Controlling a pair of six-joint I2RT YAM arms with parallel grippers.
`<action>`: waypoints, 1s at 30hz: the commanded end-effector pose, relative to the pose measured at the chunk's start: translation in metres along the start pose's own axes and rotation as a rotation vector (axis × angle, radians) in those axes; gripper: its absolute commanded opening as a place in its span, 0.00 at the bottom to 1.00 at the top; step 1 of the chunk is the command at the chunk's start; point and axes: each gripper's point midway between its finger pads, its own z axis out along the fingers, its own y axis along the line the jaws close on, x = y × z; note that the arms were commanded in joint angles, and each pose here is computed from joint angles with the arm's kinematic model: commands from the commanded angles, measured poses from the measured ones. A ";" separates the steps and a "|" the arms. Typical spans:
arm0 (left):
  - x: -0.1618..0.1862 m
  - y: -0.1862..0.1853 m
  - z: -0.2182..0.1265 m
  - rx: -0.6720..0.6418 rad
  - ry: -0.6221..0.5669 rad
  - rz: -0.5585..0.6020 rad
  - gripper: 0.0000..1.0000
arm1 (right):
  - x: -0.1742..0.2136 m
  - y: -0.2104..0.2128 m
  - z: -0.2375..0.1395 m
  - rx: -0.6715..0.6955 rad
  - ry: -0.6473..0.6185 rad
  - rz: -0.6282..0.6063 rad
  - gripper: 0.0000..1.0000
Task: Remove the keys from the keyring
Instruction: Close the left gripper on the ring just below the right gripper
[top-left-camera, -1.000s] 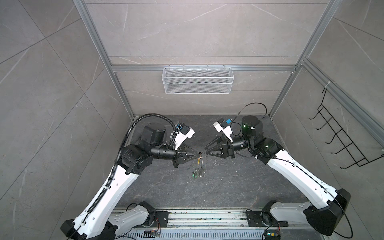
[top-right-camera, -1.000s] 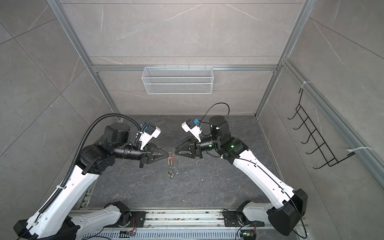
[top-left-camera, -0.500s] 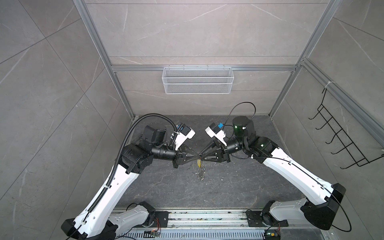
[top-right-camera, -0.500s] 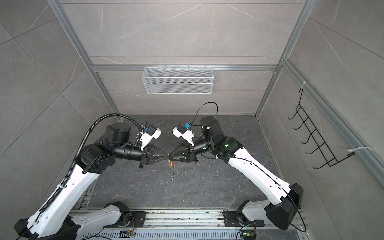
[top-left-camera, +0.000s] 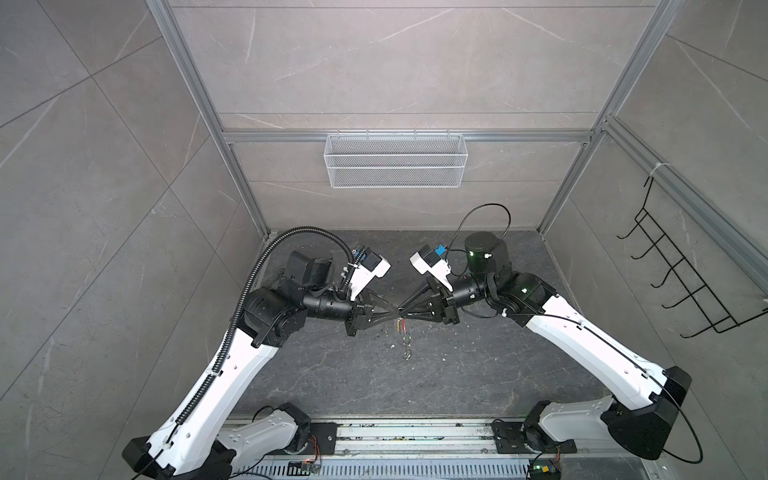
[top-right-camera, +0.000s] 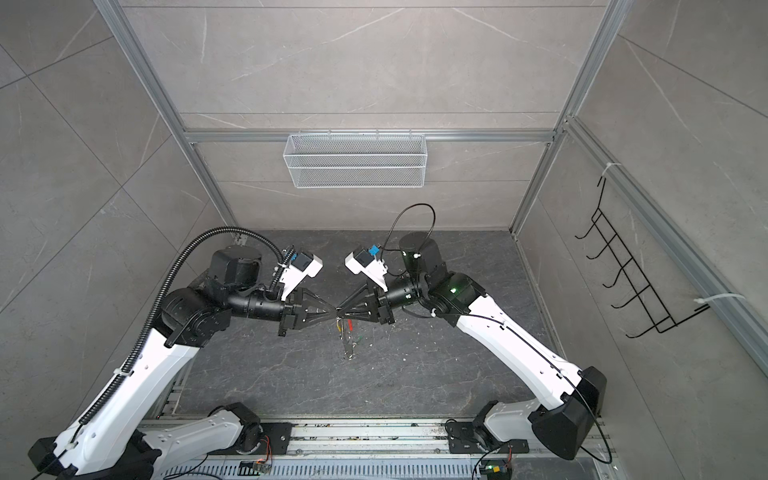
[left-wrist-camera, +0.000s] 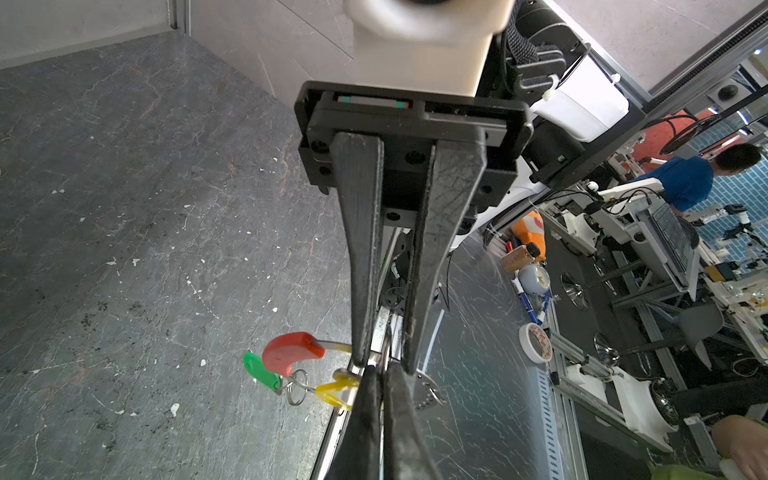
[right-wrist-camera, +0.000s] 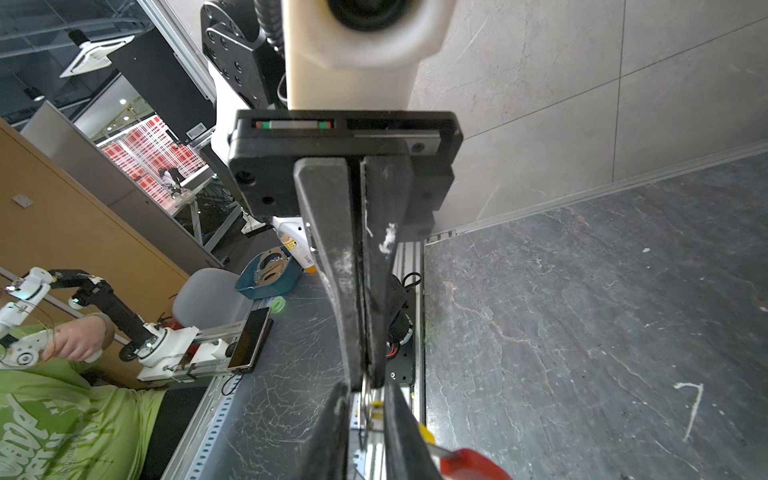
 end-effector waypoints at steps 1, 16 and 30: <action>-0.011 -0.014 -0.006 0.042 -0.031 0.060 0.00 | -0.009 0.006 -0.001 0.004 -0.015 -0.030 0.12; -0.014 -0.007 -0.014 -0.044 -0.095 0.040 0.20 | -0.015 0.005 -0.008 0.074 -0.052 -0.060 0.00; -0.022 0.021 -0.037 -0.250 -0.425 0.104 0.30 | -0.029 0.007 -0.020 0.143 -0.111 -0.089 0.00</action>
